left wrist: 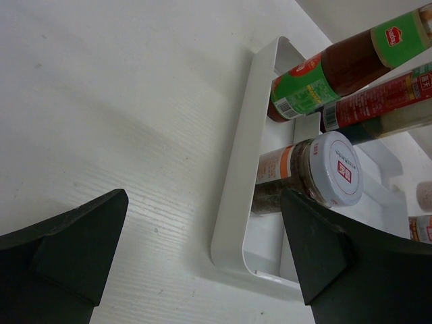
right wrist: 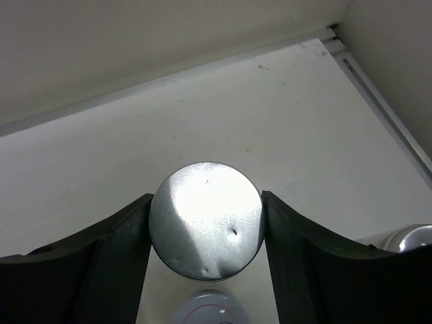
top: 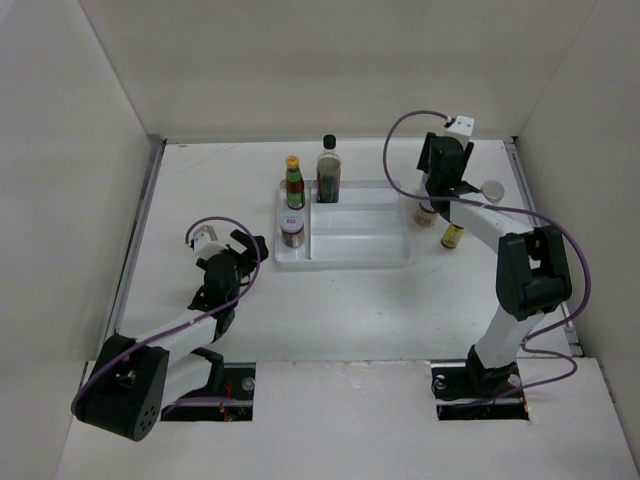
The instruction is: Organize the condiment bottles
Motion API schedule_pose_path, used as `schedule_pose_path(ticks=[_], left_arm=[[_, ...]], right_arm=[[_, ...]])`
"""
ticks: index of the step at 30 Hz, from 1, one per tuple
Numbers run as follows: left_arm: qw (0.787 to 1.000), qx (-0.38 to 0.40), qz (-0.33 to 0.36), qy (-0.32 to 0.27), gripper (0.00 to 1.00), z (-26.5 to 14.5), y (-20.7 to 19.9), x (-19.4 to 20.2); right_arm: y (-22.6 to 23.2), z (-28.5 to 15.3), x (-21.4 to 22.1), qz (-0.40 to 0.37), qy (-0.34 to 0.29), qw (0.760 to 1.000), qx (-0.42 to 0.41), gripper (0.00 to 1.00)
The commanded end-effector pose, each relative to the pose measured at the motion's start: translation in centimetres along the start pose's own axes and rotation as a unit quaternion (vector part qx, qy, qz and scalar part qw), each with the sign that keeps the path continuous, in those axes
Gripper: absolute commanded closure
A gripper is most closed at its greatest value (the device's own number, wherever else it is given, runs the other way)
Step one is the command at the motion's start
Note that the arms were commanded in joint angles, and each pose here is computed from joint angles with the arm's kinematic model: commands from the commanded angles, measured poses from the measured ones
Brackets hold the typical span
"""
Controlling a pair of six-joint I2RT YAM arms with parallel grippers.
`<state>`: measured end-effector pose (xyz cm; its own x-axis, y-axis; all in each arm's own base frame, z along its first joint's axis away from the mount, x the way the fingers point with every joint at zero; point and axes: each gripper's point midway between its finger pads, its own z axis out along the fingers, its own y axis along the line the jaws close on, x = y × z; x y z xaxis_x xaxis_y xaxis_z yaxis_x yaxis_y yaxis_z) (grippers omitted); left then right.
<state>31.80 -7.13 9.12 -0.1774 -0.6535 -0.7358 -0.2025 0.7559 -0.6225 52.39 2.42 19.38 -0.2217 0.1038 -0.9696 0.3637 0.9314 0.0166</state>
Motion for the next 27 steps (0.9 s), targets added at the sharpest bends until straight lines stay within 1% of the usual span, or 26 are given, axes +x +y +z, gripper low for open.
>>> schedule_pose_path(ticks=[1,5,10,14,19,22,23,25,27], left_arm=[[0.999,0.030,-0.018,-0.028,0.00,0.3,-2.0,-1.8],[0.999,0.031,-0.020,-0.030,0.00,0.2,-1.9,-2.0],[0.999,0.031,-0.021,-0.032,0.00,0.1,-1.8,-2.2],[0.999,0.033,-0.022,-0.034,0.00,0.1,-1.9,-2.3],[0.999,0.036,-0.022,-0.032,0.00,0.0,-2.0,-2.2],[0.999,0.034,-0.021,-0.026,0.00,0.2,-1.9,-1.9],[0.999,0.036,-0.022,-0.028,0.00,0.1,-2.0,-2.0],[0.999,0.036,-0.022,-0.028,0.00,0.1,-2.0,-2.0],[0.999,0.034,-0.021,-0.026,0.00,0.3,-1.9,-1.9]], right_arm=[[6.5,-4.9,-9.8,0.061,-0.137,0.984,-0.092,0.45],[12.2,-6.5,-8.6,0.061,-0.127,0.978,-0.154,0.45],[17.5,-8.2,-7.4,0.075,-0.109,0.967,-0.217,0.45],[19.3,-8.6,-6.1,0.078,-0.089,0.965,-0.233,0.45],[19.6,-8.3,-3.4,0.059,-0.062,0.969,-0.234,0.42],[20.2,-8.3,-1.5,0.052,-0.039,0.966,-0.251,0.40],[20.3,-8.2,-1.0,0.050,-0.033,0.966,-0.252,0.38],[20.1,-8.2,-0.3,0.046,-0.026,0.967,-0.249,0.30],[20.1,-8.4,-0.4,0.053,-0.024,0.966,-0.252,0.24]])
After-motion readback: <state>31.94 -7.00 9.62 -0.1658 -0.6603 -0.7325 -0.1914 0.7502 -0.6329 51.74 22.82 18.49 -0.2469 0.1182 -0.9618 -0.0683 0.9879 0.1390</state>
